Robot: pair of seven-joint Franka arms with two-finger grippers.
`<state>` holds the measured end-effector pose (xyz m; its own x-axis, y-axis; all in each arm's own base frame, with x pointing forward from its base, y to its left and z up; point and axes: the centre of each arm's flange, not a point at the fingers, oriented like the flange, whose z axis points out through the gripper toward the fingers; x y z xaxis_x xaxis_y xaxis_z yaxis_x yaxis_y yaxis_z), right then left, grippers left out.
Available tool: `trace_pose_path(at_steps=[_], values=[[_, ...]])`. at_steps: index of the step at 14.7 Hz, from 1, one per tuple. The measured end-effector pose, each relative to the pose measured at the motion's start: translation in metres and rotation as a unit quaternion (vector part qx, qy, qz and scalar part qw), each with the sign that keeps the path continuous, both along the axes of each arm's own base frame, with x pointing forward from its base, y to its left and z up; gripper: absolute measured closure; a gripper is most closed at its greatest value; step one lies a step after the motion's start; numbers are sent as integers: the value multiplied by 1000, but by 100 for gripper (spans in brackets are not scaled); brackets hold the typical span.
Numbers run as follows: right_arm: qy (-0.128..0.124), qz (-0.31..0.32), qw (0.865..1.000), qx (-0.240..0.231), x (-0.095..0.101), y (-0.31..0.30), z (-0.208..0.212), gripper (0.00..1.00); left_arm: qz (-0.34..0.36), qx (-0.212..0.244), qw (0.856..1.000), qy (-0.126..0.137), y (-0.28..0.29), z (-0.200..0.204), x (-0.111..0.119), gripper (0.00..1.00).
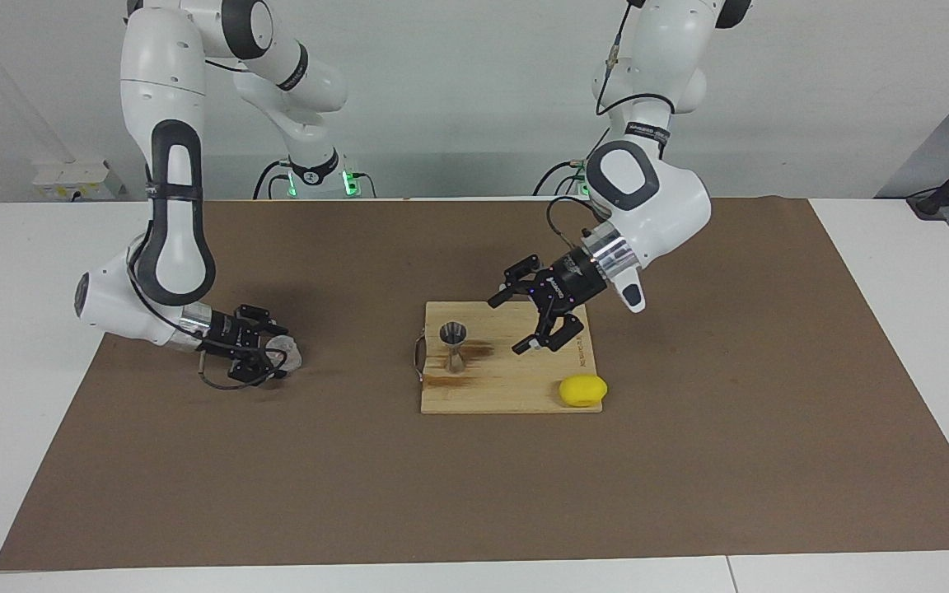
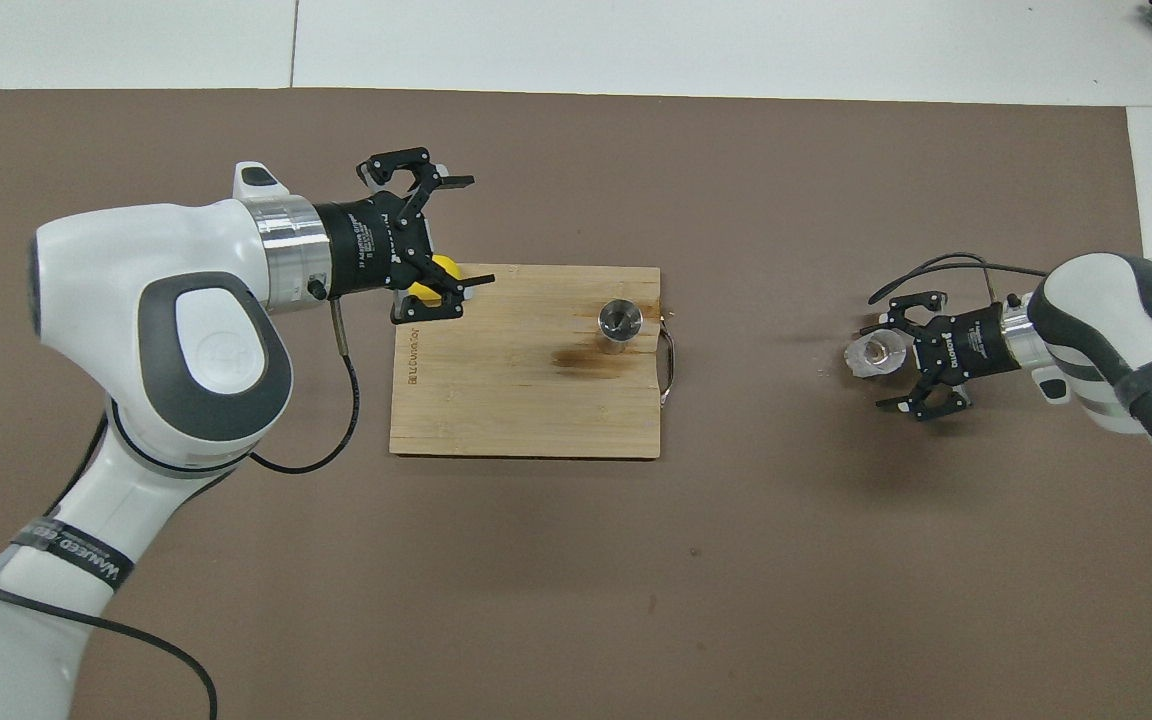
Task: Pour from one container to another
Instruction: 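Retract the left gripper while the right gripper lifts the glass cup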
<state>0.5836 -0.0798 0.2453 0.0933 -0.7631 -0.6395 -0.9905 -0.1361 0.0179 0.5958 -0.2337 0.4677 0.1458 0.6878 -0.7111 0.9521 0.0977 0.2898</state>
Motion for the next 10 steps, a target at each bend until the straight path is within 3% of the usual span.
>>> trace_pose_path(at_steps=[1,5,8,10], values=[[-1,0,1000,0,0,0,1,2,-15,28,999,-7,14,4,3,0],[-7,-1,1000,-1,1,-1,7,49,-63,157,985,-42,69,26,11,0],[-14,-3,1000,-4,3,-2,15,50,-88,259,959,-69,103,50,7,0],[-17,-17,1000,-8,6,-3,29,50,-106,318,939,-72,121,63,0,0]])
